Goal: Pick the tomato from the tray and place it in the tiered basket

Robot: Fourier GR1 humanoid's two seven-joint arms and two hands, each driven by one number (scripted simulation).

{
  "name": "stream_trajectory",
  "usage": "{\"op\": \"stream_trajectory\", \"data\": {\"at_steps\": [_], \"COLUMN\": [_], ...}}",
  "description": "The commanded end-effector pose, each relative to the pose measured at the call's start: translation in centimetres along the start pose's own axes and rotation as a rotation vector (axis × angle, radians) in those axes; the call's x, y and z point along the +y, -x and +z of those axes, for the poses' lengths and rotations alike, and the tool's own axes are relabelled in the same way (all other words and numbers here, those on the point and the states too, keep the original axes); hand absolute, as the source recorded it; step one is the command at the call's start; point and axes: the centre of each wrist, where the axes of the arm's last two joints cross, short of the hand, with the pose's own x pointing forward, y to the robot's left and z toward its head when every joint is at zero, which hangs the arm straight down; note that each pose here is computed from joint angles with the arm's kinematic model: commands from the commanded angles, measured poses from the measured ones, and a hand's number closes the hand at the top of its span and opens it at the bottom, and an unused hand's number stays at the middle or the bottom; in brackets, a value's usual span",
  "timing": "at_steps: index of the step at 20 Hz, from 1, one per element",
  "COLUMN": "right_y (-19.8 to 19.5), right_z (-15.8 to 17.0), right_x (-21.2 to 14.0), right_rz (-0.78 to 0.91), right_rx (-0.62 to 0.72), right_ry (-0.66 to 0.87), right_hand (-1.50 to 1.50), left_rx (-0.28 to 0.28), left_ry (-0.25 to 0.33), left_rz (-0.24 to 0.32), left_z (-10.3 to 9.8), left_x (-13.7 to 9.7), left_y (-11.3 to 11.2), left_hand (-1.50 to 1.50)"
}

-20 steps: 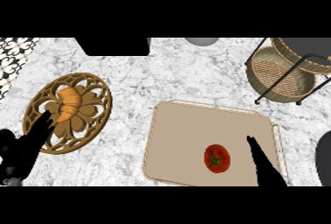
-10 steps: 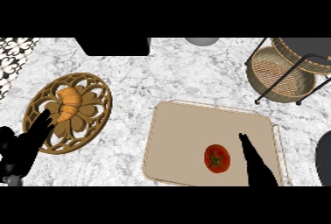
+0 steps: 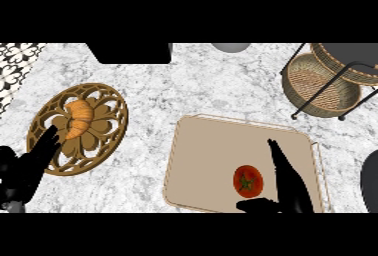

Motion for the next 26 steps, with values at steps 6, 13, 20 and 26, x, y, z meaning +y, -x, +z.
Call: {"op": "stream_trajectory", "data": {"at_steps": [6,13,20,26], "right_y": [0.2,1.0,-0.1,-6.4], "right_z": [-2.0,-2.3,0.1,3.1], "right_x": [2.3,4.6,4.2,8.0], "right_rz": [0.009,0.048,-0.048,0.387], "right_rx": [0.002,-0.165,-0.178,-0.317], "right_ry": [-0.043,0.001,0.147,-0.029], "right_hand": [-1.5,1.5,1.5,1.5], "left_rx": [0.005,0.013,0.006,0.001], "left_ry": [0.016,0.004,0.002,0.017], "left_rz": [-0.01,0.005,-0.007,-0.001], "left_z": [1.5,0.2,1.5,-0.7], "left_x": [0.4,1.0,0.4,-1.7], "left_y": [0.8,-0.7,0.2,0.0], "left_hand": [0.0,0.0,0.0,0.0]}}
